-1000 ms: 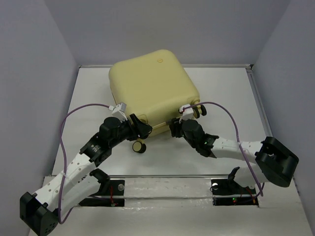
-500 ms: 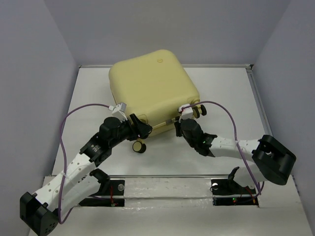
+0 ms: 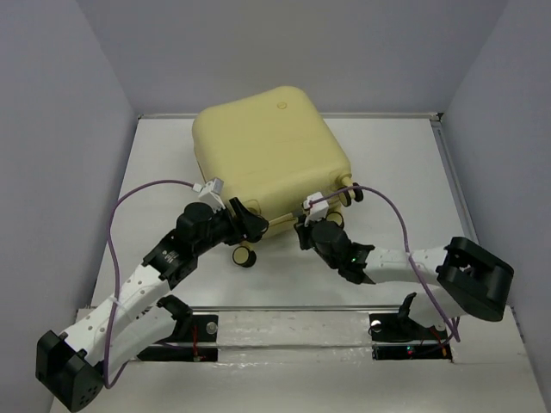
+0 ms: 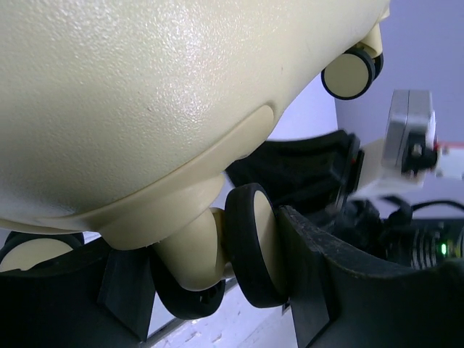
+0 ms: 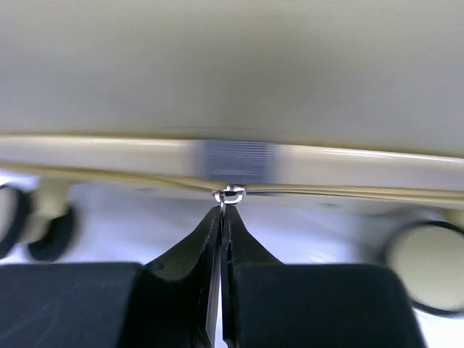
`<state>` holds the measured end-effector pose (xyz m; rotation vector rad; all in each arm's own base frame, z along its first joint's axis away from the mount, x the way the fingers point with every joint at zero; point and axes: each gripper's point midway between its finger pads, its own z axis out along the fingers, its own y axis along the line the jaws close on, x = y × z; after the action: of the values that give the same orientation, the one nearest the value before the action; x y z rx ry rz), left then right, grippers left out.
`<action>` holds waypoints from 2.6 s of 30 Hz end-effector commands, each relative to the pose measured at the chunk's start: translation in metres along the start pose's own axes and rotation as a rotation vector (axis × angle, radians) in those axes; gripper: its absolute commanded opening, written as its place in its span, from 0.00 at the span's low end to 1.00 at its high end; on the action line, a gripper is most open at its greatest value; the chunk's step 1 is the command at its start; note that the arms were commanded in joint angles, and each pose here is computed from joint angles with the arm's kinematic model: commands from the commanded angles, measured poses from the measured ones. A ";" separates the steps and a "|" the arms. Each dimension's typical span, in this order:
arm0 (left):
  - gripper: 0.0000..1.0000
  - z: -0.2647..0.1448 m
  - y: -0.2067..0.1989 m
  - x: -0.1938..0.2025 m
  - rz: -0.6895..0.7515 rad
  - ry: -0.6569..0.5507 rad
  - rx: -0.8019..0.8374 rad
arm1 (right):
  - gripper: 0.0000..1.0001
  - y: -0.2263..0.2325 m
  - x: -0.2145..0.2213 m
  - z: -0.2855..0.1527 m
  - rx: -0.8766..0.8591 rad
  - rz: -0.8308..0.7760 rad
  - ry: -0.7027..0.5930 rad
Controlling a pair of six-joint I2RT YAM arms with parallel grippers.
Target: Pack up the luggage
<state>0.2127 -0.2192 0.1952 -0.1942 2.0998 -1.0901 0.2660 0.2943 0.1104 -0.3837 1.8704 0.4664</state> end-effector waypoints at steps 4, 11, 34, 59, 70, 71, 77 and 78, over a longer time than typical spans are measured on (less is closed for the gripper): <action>0.06 -0.038 -0.146 -0.085 0.125 -0.246 0.475 | 0.07 0.217 0.013 -0.055 -0.549 -0.058 0.014; 0.06 -0.050 -0.166 -0.092 0.091 -0.246 0.532 | 0.07 0.274 -0.023 -0.085 -0.778 0.175 -0.197; 0.17 -0.049 -0.141 -0.076 -0.039 -0.240 0.516 | 0.85 0.188 0.002 -0.069 -0.475 0.312 -0.289; 0.94 -0.043 -0.103 -0.060 -0.045 -0.259 0.435 | 0.94 0.135 -0.137 -0.019 -0.353 0.116 -0.297; 0.92 -0.040 -0.095 -0.055 -0.032 -0.251 0.409 | 0.40 0.139 -0.147 -0.005 -0.331 0.127 -0.380; 0.92 -0.042 -0.095 -0.059 -0.028 -0.267 0.402 | 0.34 0.138 -0.148 -0.005 -0.325 0.128 -0.384; 0.82 -0.055 -0.046 -0.073 0.012 -0.391 0.155 | 0.12 0.108 -0.142 -0.004 -0.227 0.132 -0.381; 0.79 -0.056 -0.033 -0.068 0.016 -0.382 0.104 | 0.11 0.101 -0.142 -0.002 -0.211 0.130 -0.375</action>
<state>0.2185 -0.2002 0.2300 -0.3260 1.8845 -1.1253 0.2319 0.4128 0.2140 -0.4874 1.5933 0.8112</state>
